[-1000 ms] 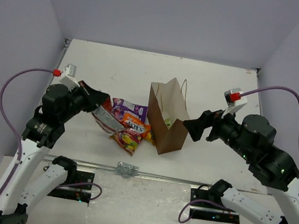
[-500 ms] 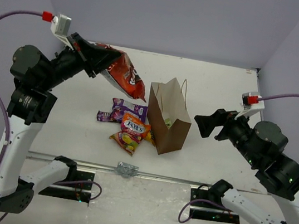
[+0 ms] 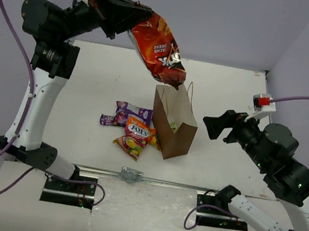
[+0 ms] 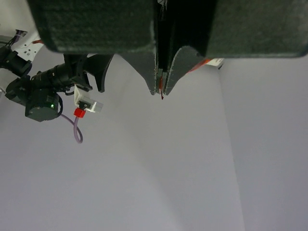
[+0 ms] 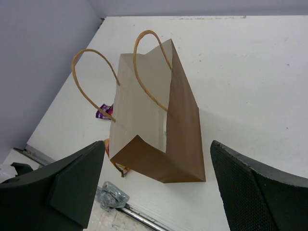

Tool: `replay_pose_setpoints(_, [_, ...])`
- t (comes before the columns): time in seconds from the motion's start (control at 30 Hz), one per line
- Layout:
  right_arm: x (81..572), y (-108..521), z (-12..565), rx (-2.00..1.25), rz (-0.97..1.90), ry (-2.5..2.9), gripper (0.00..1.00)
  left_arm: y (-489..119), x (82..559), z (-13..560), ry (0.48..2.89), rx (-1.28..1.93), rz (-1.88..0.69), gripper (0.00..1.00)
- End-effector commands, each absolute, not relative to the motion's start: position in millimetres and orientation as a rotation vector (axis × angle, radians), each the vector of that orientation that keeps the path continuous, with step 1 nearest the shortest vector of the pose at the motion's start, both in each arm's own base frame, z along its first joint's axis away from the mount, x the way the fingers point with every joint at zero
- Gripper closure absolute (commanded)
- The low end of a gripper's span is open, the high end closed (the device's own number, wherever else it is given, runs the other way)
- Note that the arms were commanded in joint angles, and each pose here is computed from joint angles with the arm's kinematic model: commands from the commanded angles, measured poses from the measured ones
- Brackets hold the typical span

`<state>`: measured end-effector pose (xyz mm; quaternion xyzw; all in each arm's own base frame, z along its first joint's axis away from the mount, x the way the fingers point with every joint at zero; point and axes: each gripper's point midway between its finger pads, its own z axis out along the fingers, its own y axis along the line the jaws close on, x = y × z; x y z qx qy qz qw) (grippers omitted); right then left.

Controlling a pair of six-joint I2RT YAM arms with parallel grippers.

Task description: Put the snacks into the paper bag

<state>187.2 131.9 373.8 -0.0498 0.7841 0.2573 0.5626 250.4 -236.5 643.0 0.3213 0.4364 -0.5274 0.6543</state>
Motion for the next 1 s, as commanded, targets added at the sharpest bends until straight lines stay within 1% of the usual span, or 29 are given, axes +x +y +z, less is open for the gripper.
replay_pose_setpoints(0.0, [184,128,400,-0.089,0.647,1.767,0.06,-259,220,668,0.819,0.858,-1.279,1.0])
replay_pose_setpoints(0.07, [183,126,403,-0.084,0.643,1.757,0.06,-279,234,657,0.84,0.862,-1.293,1.0])
replay_pose_setpoints(0.1, [183,124,404,-0.076,0.64,1.752,0.07,-293,230,653,0.839,0.878,-1.324,1.0])
replay_pose_setpoints(0.2, [184,114,407,-0.023,0.619,1.735,0.07,-316,242,635,0.87,0.888,-1.345,1.0])
replay_pose_setpoints(0.3, [183,105,414,0.023,0.609,1.707,0.07,-333,256,617,0.921,0.884,-1.319,1.0])
replay_pose_setpoints(0.33, [182,103,415,0.028,0.61,1.701,0.07,-337,266,604,0.974,0.87,-1.31,1.0])
replay_pose_setpoints(0.47, [181,101,417,0.031,0.604,1.693,0.07,-338,270,587,1.003,0.856,-1.253,1.0])
replay_pose_setpoints(0.67, [185,104,409,0.026,0.596,1.717,0.07,-332,260,572,1.021,0.859,-1.214,1.0])
replay_pose_setpoints(0.7, [186,106,408,0.023,0.597,1.722,0.07,-334,263,557,1.057,0.855,-1.213,1.0])
replay_pose_setpoints(0.8, [186,106,407,0.021,0.599,1.726,0.07,-330,261,543,1.079,0.853,-1.182,1.0])
replay_pose_setpoints(0.97, [189,109,403,0.019,0.595,1.738,0.07,-323,260,531,1.109,0.861,-1.13,1.0])
